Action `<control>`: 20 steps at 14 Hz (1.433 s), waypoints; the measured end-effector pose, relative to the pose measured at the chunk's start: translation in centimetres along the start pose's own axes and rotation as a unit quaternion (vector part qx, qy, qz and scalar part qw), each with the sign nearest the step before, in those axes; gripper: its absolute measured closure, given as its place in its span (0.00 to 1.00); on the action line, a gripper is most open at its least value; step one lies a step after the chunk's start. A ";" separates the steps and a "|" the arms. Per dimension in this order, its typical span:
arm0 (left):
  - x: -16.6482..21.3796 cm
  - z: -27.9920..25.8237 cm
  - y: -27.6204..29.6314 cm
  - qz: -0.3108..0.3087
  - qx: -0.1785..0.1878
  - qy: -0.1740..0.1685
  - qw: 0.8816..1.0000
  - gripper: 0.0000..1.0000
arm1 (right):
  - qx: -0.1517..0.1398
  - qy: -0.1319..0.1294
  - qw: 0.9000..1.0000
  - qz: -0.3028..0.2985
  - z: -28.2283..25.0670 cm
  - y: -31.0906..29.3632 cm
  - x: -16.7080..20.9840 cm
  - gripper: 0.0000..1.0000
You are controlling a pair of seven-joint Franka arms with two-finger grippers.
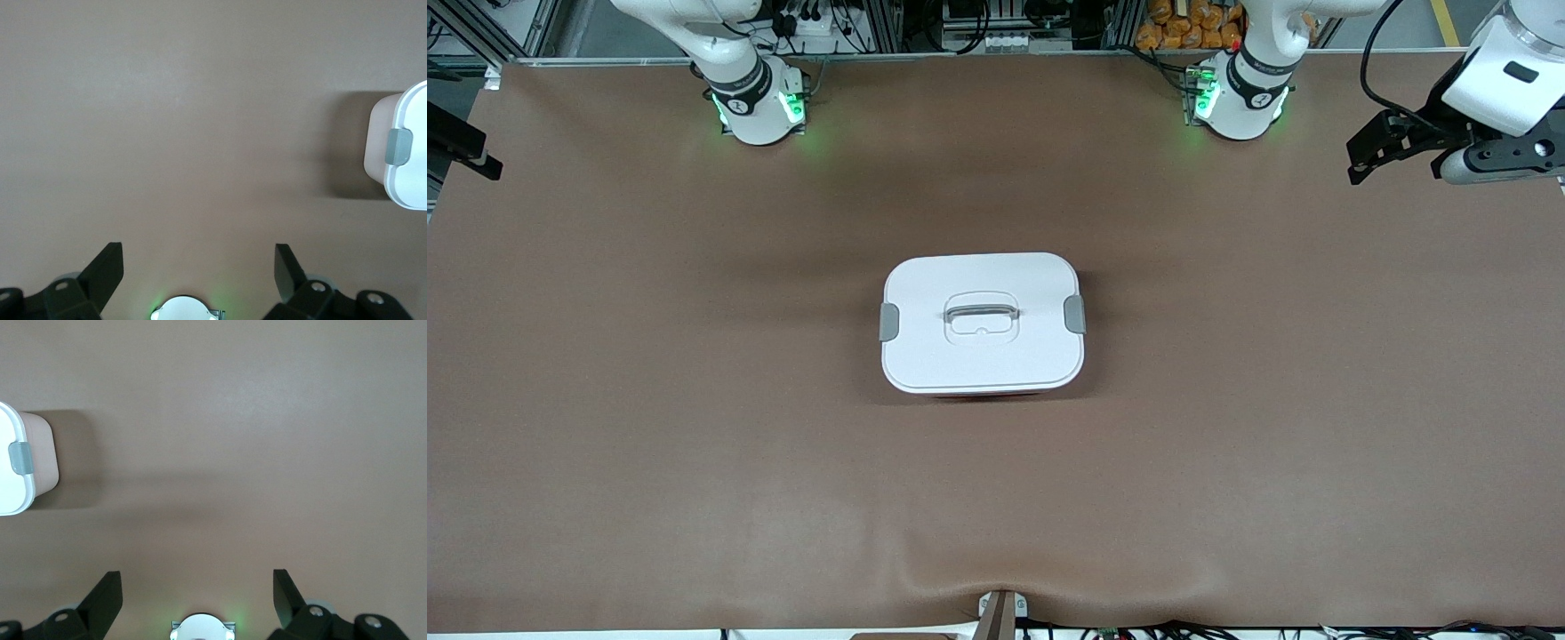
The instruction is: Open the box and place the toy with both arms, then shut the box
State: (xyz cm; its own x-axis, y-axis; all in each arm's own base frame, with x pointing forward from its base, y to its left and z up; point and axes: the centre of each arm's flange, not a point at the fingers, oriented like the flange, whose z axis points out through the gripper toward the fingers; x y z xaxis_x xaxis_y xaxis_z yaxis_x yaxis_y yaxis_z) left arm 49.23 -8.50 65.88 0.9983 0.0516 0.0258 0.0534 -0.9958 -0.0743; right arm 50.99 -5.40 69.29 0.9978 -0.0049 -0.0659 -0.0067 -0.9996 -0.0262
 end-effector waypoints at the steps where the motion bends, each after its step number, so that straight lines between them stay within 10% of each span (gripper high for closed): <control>1: 0.0 -0.1 0.0 0.000 0.000 0.001 1.000 0.00 | 0.000 0.000 1.000 0.000 0.0 0.0 0.0 0.00; 20: 3.6 0.0 -0.6 -0.003 -0.003 0.008 1.000 0.00 | 0.005 0.000 1.000 0.014 0.1 1.4 -0.1 0.00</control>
State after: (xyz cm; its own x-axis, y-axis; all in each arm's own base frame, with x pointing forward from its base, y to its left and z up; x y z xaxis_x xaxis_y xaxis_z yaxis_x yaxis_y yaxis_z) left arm 52.80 -7.67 66.01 0.9975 0.0567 0.0429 0.0596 -0.9958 -0.0691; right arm 50.90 -6.80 69.18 0.9972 -0.0322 -0.0673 -0.0347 -0.9988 -0.0349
